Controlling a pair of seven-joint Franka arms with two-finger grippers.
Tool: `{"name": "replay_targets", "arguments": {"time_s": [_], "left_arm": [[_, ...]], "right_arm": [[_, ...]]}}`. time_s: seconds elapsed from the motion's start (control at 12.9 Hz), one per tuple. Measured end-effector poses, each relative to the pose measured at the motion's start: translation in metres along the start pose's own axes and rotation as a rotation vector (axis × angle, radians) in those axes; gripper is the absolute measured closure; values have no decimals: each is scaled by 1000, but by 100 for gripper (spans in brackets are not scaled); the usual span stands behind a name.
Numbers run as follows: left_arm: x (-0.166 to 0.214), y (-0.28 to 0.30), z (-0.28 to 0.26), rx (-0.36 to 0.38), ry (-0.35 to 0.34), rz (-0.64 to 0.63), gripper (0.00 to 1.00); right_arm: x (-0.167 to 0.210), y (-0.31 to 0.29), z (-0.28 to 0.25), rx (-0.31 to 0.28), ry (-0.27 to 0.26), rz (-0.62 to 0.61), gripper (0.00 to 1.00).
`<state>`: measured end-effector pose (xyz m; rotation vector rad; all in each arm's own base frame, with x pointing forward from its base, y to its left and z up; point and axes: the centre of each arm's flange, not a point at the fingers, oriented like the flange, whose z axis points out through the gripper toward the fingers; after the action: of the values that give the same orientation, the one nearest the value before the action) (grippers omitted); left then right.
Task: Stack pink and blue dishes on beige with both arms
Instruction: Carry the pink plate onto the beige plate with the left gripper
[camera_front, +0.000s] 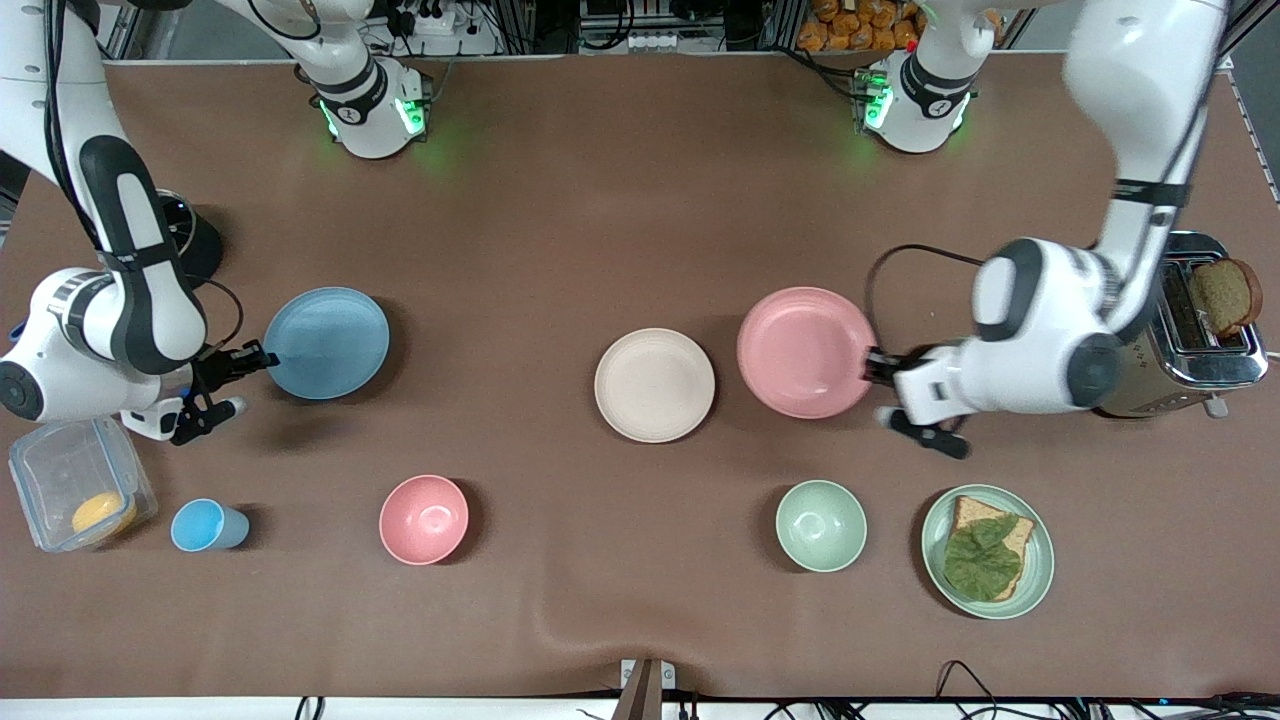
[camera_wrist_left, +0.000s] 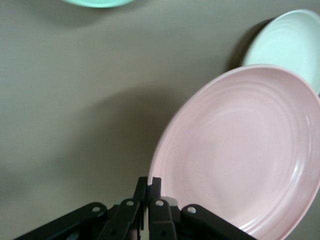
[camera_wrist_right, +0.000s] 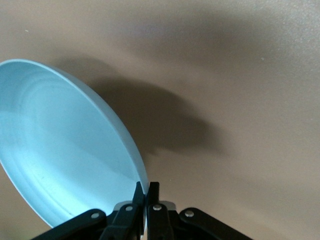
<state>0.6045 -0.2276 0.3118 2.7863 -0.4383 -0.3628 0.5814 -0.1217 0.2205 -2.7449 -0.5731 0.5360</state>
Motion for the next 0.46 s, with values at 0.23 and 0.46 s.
{"name": "replay_targets", "arguments": {"time_s": [0.23,0.46], "left_arm": [[30,85,47,19,43,-127,96],[57,89,83,4,100,-173,96]], "right_arm": [[0,0,-1,1,-1,9,96],[1,-2,-2,1,0,16,96]]}}
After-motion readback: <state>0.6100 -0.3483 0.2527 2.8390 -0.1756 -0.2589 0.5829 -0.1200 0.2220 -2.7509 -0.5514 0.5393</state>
